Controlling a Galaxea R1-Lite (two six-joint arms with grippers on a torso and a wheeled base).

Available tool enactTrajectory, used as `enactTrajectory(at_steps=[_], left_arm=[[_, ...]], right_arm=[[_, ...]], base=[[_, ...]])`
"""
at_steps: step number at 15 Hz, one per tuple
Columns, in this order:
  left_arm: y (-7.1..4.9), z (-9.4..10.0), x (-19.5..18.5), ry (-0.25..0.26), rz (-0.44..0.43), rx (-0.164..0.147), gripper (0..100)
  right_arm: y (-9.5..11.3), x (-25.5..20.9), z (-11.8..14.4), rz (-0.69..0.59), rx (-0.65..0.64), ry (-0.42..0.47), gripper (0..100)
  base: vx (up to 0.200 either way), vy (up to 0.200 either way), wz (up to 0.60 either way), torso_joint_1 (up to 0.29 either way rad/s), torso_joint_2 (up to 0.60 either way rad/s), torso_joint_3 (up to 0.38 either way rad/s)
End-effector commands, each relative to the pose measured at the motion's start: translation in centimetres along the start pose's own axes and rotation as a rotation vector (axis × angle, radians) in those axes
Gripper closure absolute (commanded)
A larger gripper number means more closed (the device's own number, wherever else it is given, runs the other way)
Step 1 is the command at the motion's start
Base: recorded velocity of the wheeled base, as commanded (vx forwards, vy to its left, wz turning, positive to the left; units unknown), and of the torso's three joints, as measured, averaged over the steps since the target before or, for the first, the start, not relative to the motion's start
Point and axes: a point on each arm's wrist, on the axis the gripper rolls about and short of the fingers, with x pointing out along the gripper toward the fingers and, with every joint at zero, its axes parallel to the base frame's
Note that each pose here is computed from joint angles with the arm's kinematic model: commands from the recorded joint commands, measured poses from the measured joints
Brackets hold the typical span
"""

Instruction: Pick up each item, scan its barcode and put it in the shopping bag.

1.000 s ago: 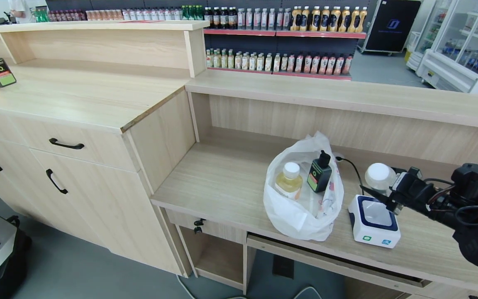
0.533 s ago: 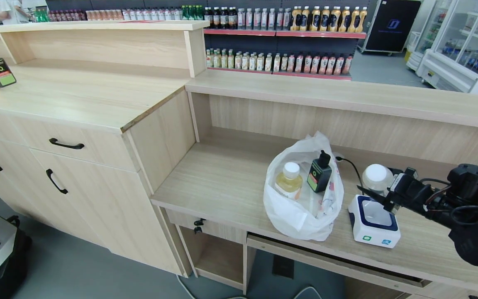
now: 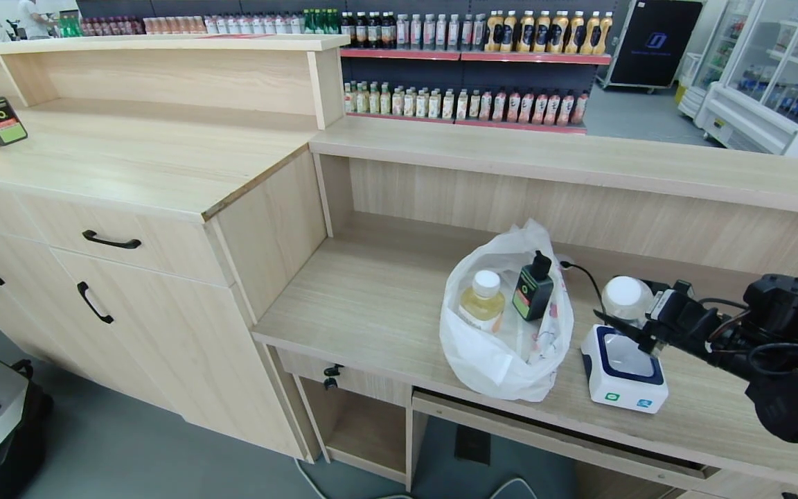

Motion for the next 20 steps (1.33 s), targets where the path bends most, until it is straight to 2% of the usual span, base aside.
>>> enactTrajectory(at_steps=[1,5,7,9,11,12,13,14,15,17,20], left_arm=[[0.0,0.0,0.0,0.000,0.000,-0.001,100],[0.0,0.0,0.0,0.000,0.000,0.001,100],[0.0,0.0,0.0,0.000,0.000,0.001,100],[0.0,0.0,0.0,0.000,0.000,-0.001,100],[0.0,0.0,0.0,0.000,0.000,-0.001,100],[0.0,0.0,0.0,0.000,0.000,0.001,100],[0.0,0.0,0.0,0.000,0.000,-0.001,100],[0.0,0.0,0.0,0.000,0.000,0.001,100],[0.0,0.0,0.0,0.000,0.000,0.001,100],[0.0,0.0,0.0,0.000,0.000,-0.001,100],[0.0,0.0,0.0,0.000,0.000,0.001,100]], right_arm=[[0.1,0.1,-0.1,0.004,0.004,-0.001,100],[0.0,0.1,-0.1,0.003,0.013,-0.001,100],[-0.6,0.2,0.3,-0.017,0.020,-0.013,100],[-3.2,-0.1,1.9,-0.092,0.118,-0.043,100],[-6.6,-1.7,4.0,-0.282,0.294,0.014,100],[-7.0,-2.1,4.4,-0.318,0.330,0.027,100],[-8.1,-3.9,5.7,-0.470,0.440,0.141,100],[-8.1,-5.6,7.0,-0.571,0.496,0.246,100],[-7.6,-7.1,8.0,-0.659,0.520,0.353,100],[-6.3,-9.3,9.0,-0.804,0.538,0.485,100],[-6.2,-10.1,8.7,-0.851,0.536,0.528,100]], base=[[0.000,0.000,0.00,0.000,0.00,0.000],[0.000,0.000,0.00,0.000,0.00,0.000],[0.000,0.000,0.00,0.000,0.00,0.000],[0.000,0.000,0.00,0.000,0.00,0.000],[0.000,0.000,0.00,0.000,0.00,0.000],[0.000,0.000,0.00,0.000,0.00,0.000],[0.000,0.000,0.00,0.000,0.00,0.000],[0.000,0.000,0.00,0.000,0.00,0.000],[0.000,0.000,0.00,0.000,0.00,0.000],[0.000,0.000,0.00,0.000,0.00,0.000],[0.000,0.000,0.00,0.000,0.00,0.000]])
